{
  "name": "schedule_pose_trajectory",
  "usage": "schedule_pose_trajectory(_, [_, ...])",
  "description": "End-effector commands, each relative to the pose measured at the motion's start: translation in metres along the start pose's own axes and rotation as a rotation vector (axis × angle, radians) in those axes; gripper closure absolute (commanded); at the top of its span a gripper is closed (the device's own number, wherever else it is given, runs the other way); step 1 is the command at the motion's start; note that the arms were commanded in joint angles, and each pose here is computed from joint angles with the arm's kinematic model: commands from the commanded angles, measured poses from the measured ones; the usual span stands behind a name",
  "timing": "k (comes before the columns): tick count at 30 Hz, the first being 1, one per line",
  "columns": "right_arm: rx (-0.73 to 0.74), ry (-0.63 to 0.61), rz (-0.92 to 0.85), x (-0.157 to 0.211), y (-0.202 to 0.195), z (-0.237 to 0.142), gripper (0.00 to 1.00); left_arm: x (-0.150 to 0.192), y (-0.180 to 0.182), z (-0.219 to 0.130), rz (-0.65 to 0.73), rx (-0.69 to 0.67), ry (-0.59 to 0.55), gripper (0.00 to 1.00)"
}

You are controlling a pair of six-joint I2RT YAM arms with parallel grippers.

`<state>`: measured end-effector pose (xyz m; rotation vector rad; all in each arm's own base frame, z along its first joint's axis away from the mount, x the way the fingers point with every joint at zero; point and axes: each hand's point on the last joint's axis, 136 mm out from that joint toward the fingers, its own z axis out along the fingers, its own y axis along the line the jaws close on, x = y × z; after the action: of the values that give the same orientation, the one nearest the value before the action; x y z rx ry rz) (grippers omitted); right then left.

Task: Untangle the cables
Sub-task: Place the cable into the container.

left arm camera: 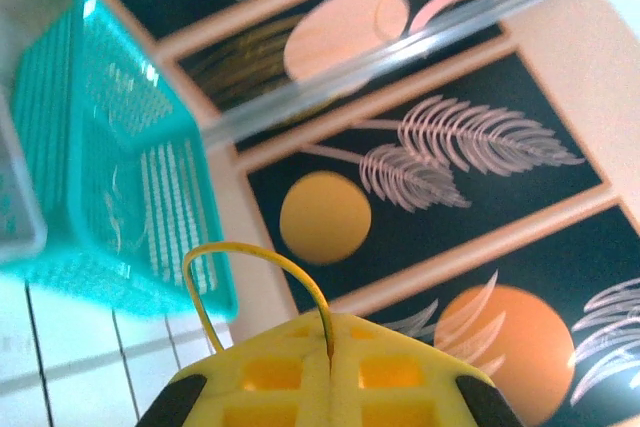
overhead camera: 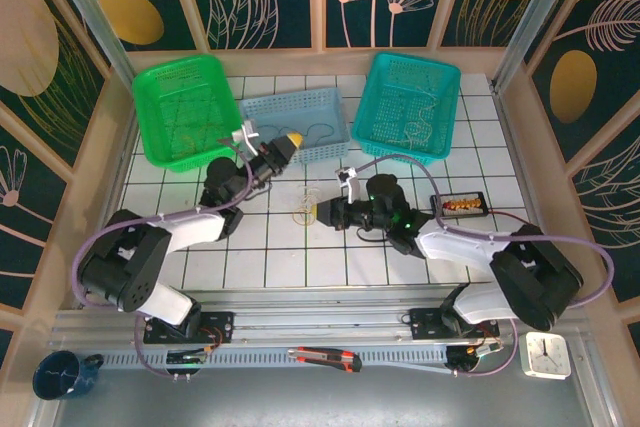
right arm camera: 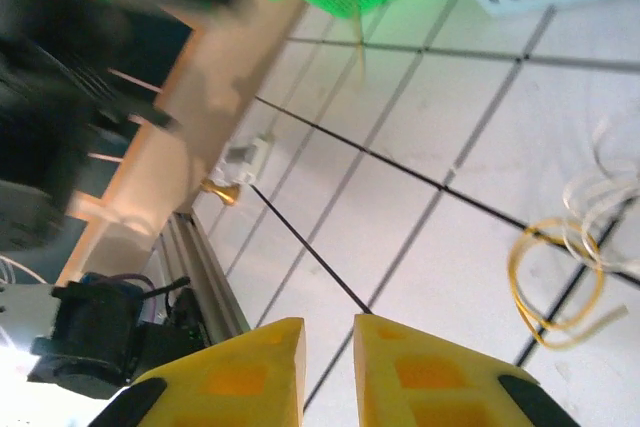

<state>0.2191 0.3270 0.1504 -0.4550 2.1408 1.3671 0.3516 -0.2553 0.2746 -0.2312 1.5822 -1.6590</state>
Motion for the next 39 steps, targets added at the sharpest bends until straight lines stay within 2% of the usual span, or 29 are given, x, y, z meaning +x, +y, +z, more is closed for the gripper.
schedule_pose_trajectory(1, [0.021, 0.024, 0.013, 0.012, -0.010, 0.005, 0.74, -0.033, -0.043, 0.003, 0.193, 0.045, -0.044, 1.00])
schedule_pose_trajectory(7, [0.035, 0.007, 0.002, 0.006, -0.010, 0.003, 0.68, -0.092, -0.039, -0.012, 0.477, -0.179, -0.123, 1.00])
schedule_pose_trajectory(13, [0.074, -0.022, -0.019, -0.005, -0.009, -0.006, 0.59, -0.158, -0.012, -0.040, 0.615, -0.413, -0.209, 1.00])
schedule_pose_trajectory(21, [0.160, -0.096, -0.020, -0.023, -0.017, -0.029, 0.50, -0.235, 0.053, -0.075, 0.579, -0.651, -0.334, 1.00])
schedule_pose_trajectory(26, [0.254, -0.160, 0.012, -0.032, -0.033, -0.049, 0.50, -0.261, 0.105, -0.094, 0.503, -0.766, -0.378, 1.00])
schedule_pose_trajectory(30, [0.310, -0.201, 0.045, -0.037, -0.045, -0.064, 0.50, -0.273, 0.138, -0.101, 0.470, -0.832, -0.368, 0.97])
schedule_pose_trajectory(35, [0.324, -0.217, 0.065, -0.039, -0.050, -0.073, 0.50, -0.281, 0.171, -0.105, 0.439, -0.897, -0.335, 0.84])
schedule_pose_trajectory(36, [0.321, -0.216, 0.064, -0.039, -0.050, -0.074, 0.50, -0.283, 0.173, -0.104, 0.440, -0.902, -0.327, 0.76])
schedule_pose_trajectory(39, [0.321, -0.204, 0.066, -0.036, -0.051, -0.072, 0.50, -0.286, 0.177, -0.101, 0.446, -0.919, -0.304, 0.38])
